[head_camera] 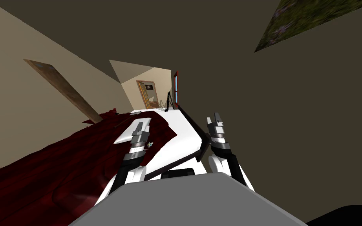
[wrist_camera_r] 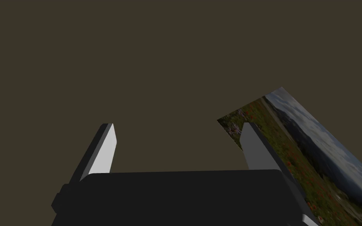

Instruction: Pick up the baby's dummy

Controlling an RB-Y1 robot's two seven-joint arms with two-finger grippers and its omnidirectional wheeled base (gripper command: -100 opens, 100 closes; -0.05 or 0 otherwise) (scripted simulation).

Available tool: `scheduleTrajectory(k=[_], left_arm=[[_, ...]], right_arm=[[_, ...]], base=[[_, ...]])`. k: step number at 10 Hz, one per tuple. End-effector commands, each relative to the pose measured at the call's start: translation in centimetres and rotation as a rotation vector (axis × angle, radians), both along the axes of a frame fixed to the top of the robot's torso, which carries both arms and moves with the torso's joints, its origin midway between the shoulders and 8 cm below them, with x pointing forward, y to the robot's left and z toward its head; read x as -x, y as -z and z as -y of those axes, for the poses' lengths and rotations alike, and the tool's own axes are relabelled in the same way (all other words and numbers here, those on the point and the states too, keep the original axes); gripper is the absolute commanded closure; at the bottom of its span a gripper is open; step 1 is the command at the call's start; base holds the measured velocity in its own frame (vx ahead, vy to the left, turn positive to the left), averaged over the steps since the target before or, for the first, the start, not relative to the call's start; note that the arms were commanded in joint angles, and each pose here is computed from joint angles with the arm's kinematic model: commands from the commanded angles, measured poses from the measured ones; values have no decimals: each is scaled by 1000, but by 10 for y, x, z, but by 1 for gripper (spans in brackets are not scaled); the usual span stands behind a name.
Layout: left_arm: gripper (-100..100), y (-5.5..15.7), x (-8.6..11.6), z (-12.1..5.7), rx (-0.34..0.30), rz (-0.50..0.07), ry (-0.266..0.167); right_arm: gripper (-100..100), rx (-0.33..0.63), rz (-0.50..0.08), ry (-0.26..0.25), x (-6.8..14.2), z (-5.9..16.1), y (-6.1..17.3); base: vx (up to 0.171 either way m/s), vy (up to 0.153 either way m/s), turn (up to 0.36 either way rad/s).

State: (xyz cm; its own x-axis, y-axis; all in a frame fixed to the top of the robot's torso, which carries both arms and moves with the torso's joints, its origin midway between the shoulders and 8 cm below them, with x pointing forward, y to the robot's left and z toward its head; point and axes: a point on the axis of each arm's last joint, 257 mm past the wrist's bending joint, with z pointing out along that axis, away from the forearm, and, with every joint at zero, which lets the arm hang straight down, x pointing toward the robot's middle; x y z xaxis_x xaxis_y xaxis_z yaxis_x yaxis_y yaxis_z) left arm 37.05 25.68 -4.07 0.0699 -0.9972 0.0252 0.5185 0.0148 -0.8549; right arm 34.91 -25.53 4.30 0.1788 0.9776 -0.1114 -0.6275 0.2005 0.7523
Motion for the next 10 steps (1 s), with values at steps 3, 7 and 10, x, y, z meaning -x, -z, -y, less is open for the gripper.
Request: scheduleTrajectory(k=[3,7,10], left_arm=[[-100,16,-7,4,-58,-65,38],[-100,49,-22,5,-85,-188,63],[-100,72,-30,4,-80,-270,67]], right_arm=[[0,0,0,0,0,0,0],[0,0,0,0,0,0,0],[0,0,0,0,0,0,0]], base=[[-4,19,-39],[-18,49,-76],[-14,46,-81]])
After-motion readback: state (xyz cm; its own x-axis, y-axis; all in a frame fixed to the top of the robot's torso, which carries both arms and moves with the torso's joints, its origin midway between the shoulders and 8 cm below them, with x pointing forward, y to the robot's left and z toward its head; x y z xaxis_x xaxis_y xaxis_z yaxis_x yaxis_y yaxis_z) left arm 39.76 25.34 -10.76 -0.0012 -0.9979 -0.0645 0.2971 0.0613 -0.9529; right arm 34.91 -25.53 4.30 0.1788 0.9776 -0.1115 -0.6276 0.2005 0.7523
